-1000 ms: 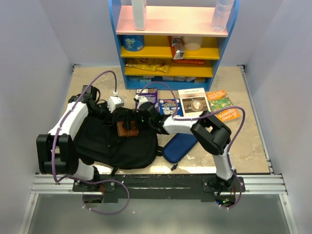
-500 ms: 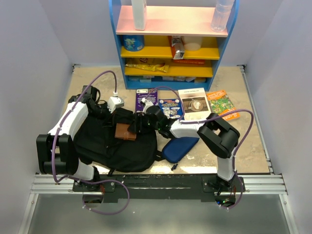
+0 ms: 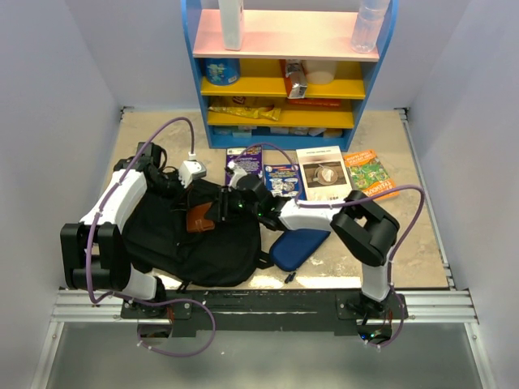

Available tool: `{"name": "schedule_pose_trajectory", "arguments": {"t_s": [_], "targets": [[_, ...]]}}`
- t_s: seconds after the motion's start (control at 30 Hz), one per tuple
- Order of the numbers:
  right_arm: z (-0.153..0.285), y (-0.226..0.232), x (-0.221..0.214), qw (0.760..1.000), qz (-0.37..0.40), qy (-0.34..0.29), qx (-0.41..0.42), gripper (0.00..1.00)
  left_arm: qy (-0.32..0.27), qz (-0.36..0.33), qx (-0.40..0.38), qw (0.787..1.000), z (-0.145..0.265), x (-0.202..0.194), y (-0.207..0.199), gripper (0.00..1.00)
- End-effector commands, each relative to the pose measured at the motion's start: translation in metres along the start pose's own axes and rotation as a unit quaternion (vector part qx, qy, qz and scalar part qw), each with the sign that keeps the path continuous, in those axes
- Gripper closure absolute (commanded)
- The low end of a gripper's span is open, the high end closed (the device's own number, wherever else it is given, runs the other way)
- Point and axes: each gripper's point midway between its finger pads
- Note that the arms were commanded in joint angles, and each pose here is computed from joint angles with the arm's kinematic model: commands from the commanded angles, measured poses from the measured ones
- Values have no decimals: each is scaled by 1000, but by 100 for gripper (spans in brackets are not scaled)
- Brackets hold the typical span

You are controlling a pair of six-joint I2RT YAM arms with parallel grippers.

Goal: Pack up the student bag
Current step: Place the stationery in the student bag.

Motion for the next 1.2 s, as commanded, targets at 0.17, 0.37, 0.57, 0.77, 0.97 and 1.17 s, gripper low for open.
{"name": "schedule_pose_trajectory", "arguments": {"t_s": [0.17,0.37,0.57,0.77,0.97,1.17], "targets": [[-53,41,2,998,-38,11,53,71,-46,-12,0,999,6,25,2,100],[-51,54,4,992,-86,3,96,79,-56,-5,-7,998,6,29,0,100],[-58,30,-14,986,-127,16,102,78,-87,6,-24,996,10,47,-1,100],[-66,35,-4,992,-76,-5,102,44,-117,17,-54,992,9,59,-7,100],[-42,21,2,997,73,-15,6,1,-101,26,-60,993,-2,46,-8,100],[-1,-8,1,990,115,-23,-77,1,-83,32,-49,995,-14,32,-4,100]]}}
Point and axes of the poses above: each gripper's point midway between its finger pads, its own z axis back along the fingers, its own y axis along the line the jaws close on, x = y × z, and after that the axes turned 13 degrees about -z, right-handed
